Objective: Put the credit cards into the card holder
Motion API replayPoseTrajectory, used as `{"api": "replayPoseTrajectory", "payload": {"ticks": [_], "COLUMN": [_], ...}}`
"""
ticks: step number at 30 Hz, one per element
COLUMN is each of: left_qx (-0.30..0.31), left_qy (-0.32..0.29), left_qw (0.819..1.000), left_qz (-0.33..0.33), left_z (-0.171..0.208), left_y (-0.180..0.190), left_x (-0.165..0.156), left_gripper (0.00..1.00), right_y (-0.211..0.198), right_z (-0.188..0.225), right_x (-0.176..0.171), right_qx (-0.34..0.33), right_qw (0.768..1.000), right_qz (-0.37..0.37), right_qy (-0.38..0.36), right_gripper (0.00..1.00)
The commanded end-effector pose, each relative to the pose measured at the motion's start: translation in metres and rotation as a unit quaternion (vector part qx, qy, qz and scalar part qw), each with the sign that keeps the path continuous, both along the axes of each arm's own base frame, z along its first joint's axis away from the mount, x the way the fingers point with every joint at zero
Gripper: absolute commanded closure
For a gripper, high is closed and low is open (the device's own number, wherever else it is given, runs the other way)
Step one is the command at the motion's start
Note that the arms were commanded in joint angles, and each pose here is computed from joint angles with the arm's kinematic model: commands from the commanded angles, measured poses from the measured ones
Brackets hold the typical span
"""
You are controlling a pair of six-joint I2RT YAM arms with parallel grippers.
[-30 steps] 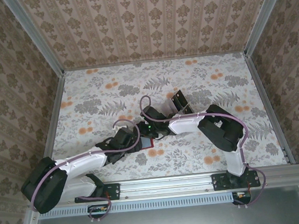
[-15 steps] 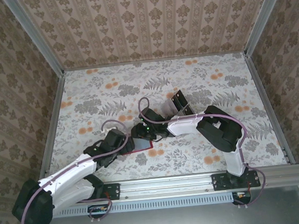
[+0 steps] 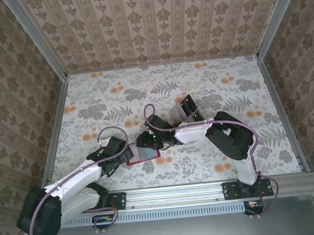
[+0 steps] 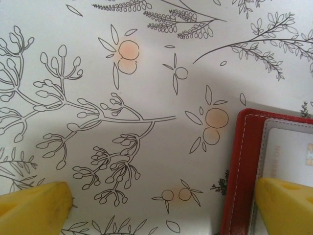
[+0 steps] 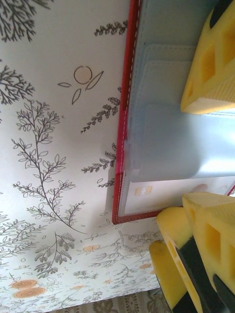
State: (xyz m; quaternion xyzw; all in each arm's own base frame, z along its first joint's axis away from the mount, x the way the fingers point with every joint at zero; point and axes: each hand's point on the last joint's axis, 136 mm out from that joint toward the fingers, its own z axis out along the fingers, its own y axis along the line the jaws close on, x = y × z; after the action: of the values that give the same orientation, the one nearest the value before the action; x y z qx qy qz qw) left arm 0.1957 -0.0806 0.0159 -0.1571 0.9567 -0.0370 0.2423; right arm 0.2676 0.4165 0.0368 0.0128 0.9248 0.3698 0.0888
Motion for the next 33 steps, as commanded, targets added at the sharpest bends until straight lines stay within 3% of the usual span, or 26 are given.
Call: {"api": "replayPoseTrajectory", "payload": {"ticks": [1,14,33], "left_qx": [-0.007,-0.020,-0.043], "left_qy": [0.033,0.025,-0.043], "left_qw": [0.999,0.999,0.998], "left_qz": [0.009,-0.001,0.034], "left_z": [-0.017,-0.019,0.035], "left_y": [0.000,-0.009,0.015], "left_x": [-0.010,-0.001,0.007], "left_gripper": [0.00,0.01,0.00], "right_y": [0.004,0.025,0.038], "right_z": [-0.012,0.005,0.019], "right_x": [-0.012,-0.012,-0.013], "right_qx": [-0.015,0.015,0.040], "right_qw": [0.999,0.999,0.999], "right_qz": [0.018,0.025,0.027], "right_qy": [0.027,0.021,0.018], "right_gripper": [0.52,0.52,0.52]}}
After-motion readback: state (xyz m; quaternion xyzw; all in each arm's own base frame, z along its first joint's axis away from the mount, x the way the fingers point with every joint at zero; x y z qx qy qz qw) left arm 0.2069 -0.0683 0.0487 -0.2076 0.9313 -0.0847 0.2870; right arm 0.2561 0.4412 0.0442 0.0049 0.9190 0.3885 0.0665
